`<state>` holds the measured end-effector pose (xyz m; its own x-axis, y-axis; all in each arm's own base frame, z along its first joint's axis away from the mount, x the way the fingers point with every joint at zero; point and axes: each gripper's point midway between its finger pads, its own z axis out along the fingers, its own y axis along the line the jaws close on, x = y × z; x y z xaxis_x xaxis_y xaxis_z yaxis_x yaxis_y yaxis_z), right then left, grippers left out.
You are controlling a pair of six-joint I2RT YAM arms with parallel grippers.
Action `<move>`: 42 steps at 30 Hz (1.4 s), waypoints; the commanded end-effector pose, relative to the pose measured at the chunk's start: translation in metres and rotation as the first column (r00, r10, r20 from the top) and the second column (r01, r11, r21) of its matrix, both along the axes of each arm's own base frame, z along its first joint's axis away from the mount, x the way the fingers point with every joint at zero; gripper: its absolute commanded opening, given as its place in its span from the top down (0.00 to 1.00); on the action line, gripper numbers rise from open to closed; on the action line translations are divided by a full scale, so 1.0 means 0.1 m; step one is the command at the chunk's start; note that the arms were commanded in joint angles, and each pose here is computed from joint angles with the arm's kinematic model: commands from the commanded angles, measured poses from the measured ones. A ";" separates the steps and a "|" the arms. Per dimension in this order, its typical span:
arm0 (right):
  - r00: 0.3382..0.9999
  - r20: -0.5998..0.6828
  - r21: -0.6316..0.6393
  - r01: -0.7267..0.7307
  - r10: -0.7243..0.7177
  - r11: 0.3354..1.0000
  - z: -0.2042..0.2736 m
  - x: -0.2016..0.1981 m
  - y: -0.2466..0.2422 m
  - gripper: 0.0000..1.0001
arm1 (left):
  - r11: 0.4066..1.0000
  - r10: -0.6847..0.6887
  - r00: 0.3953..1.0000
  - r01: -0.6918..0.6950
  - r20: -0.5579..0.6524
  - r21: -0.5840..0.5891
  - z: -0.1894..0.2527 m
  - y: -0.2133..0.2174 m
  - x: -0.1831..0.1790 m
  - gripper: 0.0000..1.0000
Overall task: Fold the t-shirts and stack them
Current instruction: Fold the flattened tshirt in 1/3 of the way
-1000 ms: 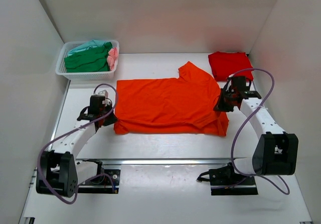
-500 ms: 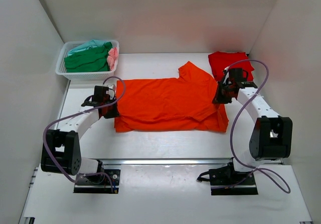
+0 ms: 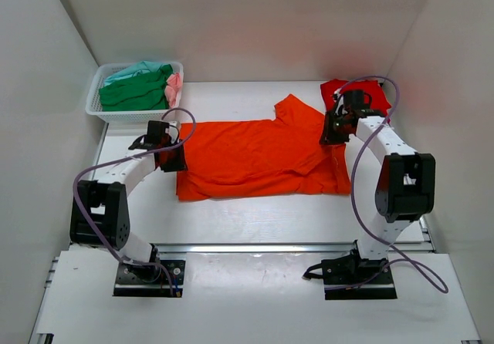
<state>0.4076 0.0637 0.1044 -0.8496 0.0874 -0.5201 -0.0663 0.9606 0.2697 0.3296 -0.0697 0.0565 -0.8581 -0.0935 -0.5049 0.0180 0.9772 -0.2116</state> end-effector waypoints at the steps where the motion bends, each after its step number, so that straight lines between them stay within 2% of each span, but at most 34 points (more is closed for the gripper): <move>1: 0.997 0.077 -0.076 0.030 -0.024 0.997 0.15 0.21 -0.12 0.74 | 0.999 0.037 0.997 -0.038 0.068 0.011 0.24 0.08 0.26 0.55; 2: 0.995 0.094 -0.085 0.048 -0.040 0.995 0.21 0.20 -0.14 0.67 | 0.999 0.044 0.996 -0.045 0.077 0.013 0.30 0.09 0.27 0.47; 6: 0.987 0.131 -0.161 0.116 -0.095 0.980 0.31 -0.03 -0.34 0.38 | 0.998 0.048 0.997 -0.050 0.063 0.025 0.36 0.10 0.12 0.40; 10: 0.991 0.051 -0.167 0.131 -0.124 0.977 0.19 -0.43 -0.42 0.39 | 1.000 0.011 1.000 -0.011 0.030 0.005 0.31 -0.05 -0.23 0.40; 12: 0.992 0.000 -0.173 0.123 -0.125 0.977 0.03 -0.65 -0.43 0.39 | 1.000 -0.010 1.000 0.010 -0.010 -0.006 0.12 -0.13 -0.43 0.40; 18: 0.992 -0.066 -0.201 0.090 -0.105 0.975 -0.25 -0.93 -0.41 0.38 | 1.000 0.000 0.998 0.002 -0.062 0.030 -0.08 -0.17 -0.60 0.39; 23: 0.985 -0.136 -0.214 0.075 -0.106 0.974 -0.44 -1.06 -0.41 0.43 | 0.999 0.015 0.994 -0.010 -0.104 0.049 -0.24 -0.19 -0.65 0.39; 25: 0.981 -0.164 -0.221 0.067 -0.104 0.973 -0.49 -1.11 -0.41 0.45 | 0.997 0.005 0.993 0.004 -0.122 0.075 -0.32 -0.20 -0.68 0.43; 26: 0.976 -0.191 -0.224 0.062 -0.106 0.973 -0.57 -1.19 -0.42 0.57 | 0.995 -0.015 0.985 0.032 -0.170 0.096 -0.43 -0.21 -0.74 0.54; 27: 0.972 -0.201 -0.232 0.070 -0.118 0.970 -0.61 -1.23 -0.45 0.64 | 0.994 -0.027 0.984 0.046 -0.176 0.104 -0.46 -0.22 -0.73 0.68; 28: 0.970 -0.213 -0.238 0.068 -0.120 0.969 -0.64 -1.26 -0.46 0.77 | 0.990 -0.023 0.984 0.046 -0.175 0.133 -0.48 -0.18 -0.72 0.75; 29: 0.968 -0.216 -0.238 0.078 -0.131 0.968 -0.67 -1.27 -0.49 0.82 | 0.989 -0.017 0.981 0.045 -0.192 0.143 -0.53 -0.15 -0.73 0.85; 30: 0.966 -0.217 -0.241 0.087 -0.141 0.967 -0.70 -1.27 -0.54 0.83 | 0.987 -0.020 0.980 0.050 -0.198 0.151 -0.55 -0.13 -0.75 0.91; 32: 0.961 -0.238 -0.240 0.083 -0.142 0.967 -0.77 -1.29 -0.58 1.00 | 0.986 -0.012 0.980 0.044 -0.199 0.159 -0.55 -0.08 -0.74 0.99; 35: 0.945 -0.258 -0.271 0.128 -0.200 0.954 -0.81 -1.33 -0.74 0.99 | 0.981 -0.004 0.982 0.041 -0.190 0.191 -0.52 0.02 -0.73 1.00; 42: 0.936 -0.210 -0.330 0.204 -0.282 0.922 -0.64 -1.25 -1.02 1.00 | 0.970 0.020 0.985 0.022 -0.170 0.243 -0.42 0.18 -0.66 1.00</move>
<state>0.2700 -0.0192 0.0226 -0.9479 0.1720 -0.2683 0.1782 0.9840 0.0012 0.2637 -0.0738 0.0124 -0.9326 -0.0045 -0.3608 0.0182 0.9981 -0.0597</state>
